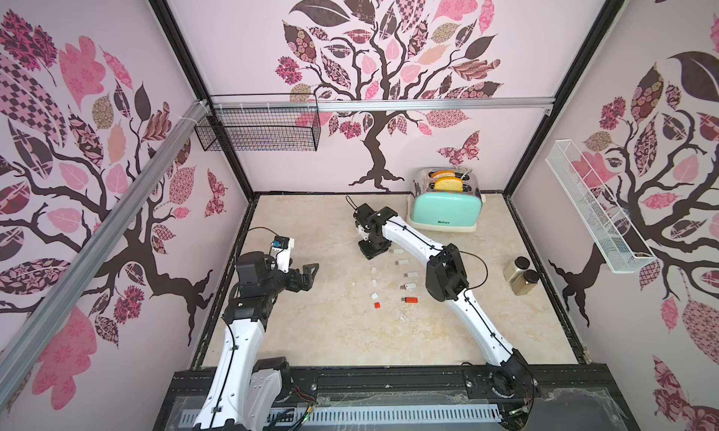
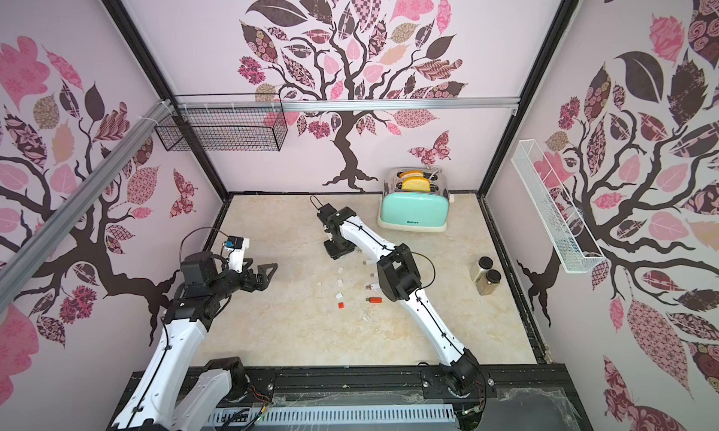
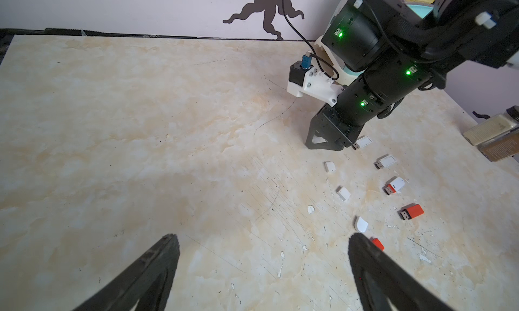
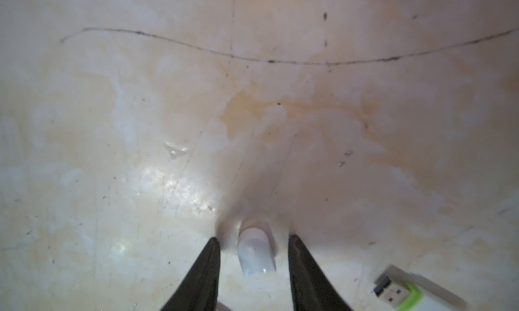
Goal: Close the usb drive cover
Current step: Pick up the cover from the center of the board.
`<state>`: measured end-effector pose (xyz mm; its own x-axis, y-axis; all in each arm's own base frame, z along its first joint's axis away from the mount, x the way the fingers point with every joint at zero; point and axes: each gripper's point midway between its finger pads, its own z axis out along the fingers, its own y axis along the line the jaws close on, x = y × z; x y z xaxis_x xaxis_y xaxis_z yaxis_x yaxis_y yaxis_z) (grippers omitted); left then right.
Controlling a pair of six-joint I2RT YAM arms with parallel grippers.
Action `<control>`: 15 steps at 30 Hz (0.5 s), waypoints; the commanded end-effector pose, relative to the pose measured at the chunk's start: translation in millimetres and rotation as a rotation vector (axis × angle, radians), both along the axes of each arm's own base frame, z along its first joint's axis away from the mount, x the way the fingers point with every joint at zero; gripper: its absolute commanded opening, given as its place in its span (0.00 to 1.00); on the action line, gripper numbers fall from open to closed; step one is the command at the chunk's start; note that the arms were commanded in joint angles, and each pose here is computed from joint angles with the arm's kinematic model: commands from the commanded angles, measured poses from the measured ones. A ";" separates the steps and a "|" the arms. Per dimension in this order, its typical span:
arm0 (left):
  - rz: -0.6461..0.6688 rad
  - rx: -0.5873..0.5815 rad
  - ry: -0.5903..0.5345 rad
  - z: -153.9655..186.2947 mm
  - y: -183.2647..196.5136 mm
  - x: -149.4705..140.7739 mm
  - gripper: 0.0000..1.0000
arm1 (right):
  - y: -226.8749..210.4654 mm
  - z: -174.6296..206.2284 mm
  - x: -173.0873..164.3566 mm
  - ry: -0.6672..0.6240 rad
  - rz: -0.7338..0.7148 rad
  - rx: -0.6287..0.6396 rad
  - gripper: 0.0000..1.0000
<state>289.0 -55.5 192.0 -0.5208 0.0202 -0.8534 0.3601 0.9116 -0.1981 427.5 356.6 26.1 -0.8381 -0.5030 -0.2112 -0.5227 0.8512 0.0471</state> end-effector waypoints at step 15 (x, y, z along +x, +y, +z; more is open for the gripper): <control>-0.006 0.000 -0.009 2.2 -0.7 0.7 0.98 | -17.2 -31.1 -24.3 0.101 -0.003 -0.095 0.31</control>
<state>289.3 -55.8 190.4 -0.5264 0.0197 -0.8500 0.3602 0.9108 -0.2019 428.6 353.1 25.3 -0.8374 -0.5029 -0.2140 -0.5208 0.8531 0.0331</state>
